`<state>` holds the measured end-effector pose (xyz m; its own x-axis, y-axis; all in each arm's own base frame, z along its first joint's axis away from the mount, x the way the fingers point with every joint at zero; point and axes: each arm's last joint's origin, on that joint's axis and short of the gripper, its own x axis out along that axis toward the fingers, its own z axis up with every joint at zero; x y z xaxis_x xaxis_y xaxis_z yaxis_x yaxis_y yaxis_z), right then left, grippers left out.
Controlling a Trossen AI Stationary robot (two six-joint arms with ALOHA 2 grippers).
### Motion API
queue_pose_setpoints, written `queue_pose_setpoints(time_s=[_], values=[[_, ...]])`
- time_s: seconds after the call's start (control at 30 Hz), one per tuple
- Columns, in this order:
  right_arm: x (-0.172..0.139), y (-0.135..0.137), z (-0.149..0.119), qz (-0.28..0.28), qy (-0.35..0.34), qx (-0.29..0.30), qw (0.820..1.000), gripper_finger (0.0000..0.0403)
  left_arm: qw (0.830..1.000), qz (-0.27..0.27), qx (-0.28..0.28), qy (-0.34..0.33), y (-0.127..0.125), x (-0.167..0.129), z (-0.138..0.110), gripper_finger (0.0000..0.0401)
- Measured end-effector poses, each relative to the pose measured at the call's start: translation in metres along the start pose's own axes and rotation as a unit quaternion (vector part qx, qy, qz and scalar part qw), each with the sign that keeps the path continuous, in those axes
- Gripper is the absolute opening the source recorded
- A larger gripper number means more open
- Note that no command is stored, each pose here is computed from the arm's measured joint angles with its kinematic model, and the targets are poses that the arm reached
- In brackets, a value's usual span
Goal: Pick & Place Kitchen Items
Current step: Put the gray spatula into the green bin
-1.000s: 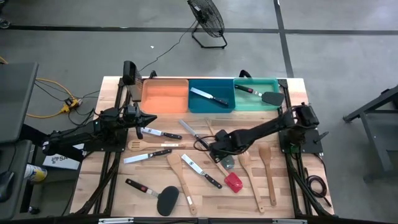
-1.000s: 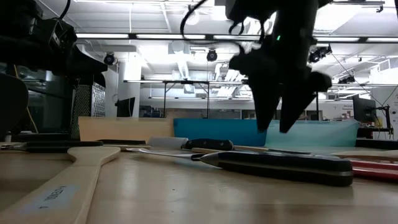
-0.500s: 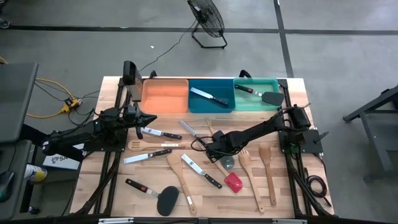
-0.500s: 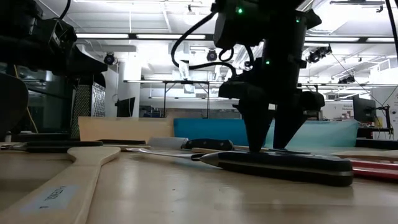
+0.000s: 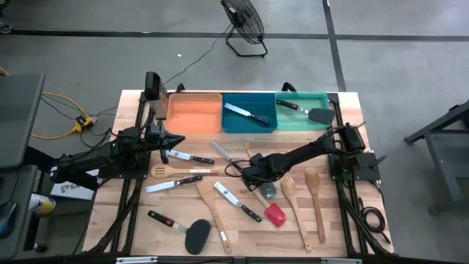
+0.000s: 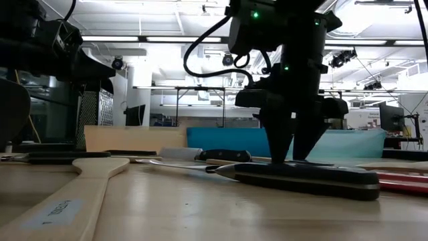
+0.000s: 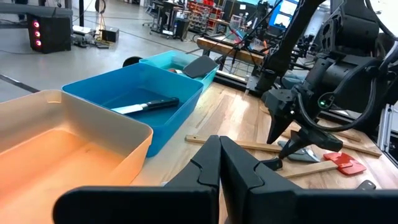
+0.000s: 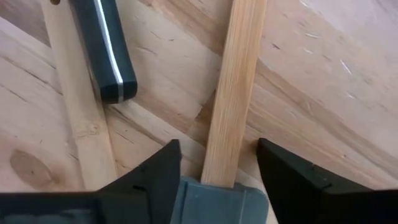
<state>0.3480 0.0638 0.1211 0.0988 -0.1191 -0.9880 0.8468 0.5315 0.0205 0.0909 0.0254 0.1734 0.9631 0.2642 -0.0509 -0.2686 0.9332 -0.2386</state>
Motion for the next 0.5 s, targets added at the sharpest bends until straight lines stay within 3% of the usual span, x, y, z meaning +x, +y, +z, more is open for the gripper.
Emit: queue_pose_setpoints(time_s=[0.4, 0.5], values=[[0.0003, -0.0019, -0.0011, -0.007, 0.013, -0.021, 1.0, 0.0064, 1.0, 0.0, 0.0, 0.0, 0.0, 0.0, 0.0, 0.0], [0.0003, -0.0019, -0.0012, -0.006, 0.015, -0.03, 0.999, 0.0054, 1.0, 0.0, 0.0, 0.0, 0.0, 0.0, 0.0, 0.0]])
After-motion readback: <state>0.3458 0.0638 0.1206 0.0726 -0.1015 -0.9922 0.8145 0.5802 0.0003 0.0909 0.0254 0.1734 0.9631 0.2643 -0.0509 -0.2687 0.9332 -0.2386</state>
